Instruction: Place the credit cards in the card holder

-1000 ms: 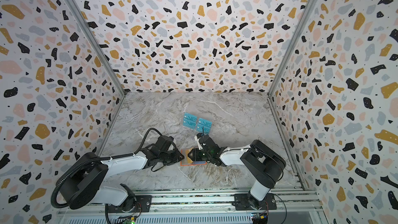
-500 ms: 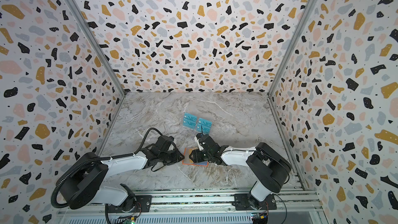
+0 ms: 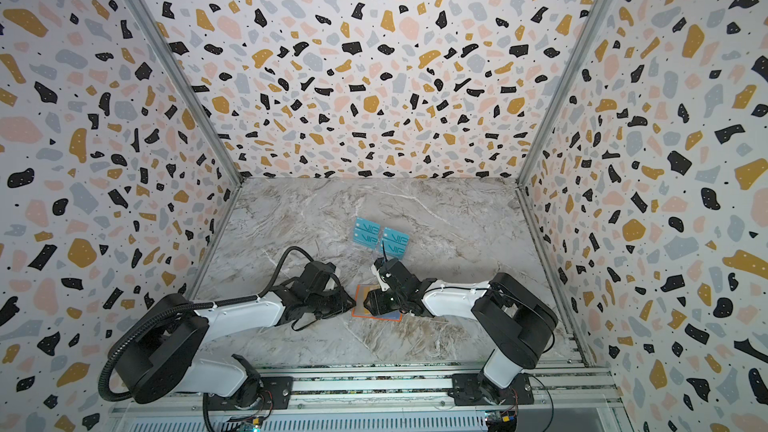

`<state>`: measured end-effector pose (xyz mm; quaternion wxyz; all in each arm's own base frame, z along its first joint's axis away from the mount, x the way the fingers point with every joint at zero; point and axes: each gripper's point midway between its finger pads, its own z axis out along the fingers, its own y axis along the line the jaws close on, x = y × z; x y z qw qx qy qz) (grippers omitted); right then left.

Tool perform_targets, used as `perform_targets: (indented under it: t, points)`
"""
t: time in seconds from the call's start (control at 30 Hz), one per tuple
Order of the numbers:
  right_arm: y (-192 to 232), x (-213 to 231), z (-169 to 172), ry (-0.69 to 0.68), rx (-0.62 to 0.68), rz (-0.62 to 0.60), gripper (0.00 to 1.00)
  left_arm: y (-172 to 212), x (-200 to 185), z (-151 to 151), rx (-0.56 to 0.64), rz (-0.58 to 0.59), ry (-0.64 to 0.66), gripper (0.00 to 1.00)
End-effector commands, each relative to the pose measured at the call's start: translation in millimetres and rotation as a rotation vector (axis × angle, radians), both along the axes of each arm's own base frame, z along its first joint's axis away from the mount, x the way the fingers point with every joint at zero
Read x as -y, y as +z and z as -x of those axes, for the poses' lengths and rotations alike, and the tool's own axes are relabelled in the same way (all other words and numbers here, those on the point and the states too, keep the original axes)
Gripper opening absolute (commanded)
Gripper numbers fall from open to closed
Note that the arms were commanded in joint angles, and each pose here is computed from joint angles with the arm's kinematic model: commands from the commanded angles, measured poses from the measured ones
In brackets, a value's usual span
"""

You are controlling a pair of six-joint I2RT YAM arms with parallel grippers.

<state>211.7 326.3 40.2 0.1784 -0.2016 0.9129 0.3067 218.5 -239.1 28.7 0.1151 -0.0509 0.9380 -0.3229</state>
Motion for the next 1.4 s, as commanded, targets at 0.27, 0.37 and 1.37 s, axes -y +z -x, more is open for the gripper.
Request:
perform_targets:
  t: [0.27,0.37,1.37]
  points:
    - [-7.6,-5.5,11.2,0.004,-0.062,0.071,0.58,10.7,8.3,-7.7,0.028,0.037,-0.005,0.25]
    - [-10.5,-10.6,14.2,-0.004,-0.075,0.073,0.56,11.7,8.9,-7.4,0.029,0.047,0.000,0.24]
    - [11.1,-10.2,9.6,0.008,-0.023,0.110,0.59,17.3,4.7,-9.5,0.069,0.017,0.003,0.26]
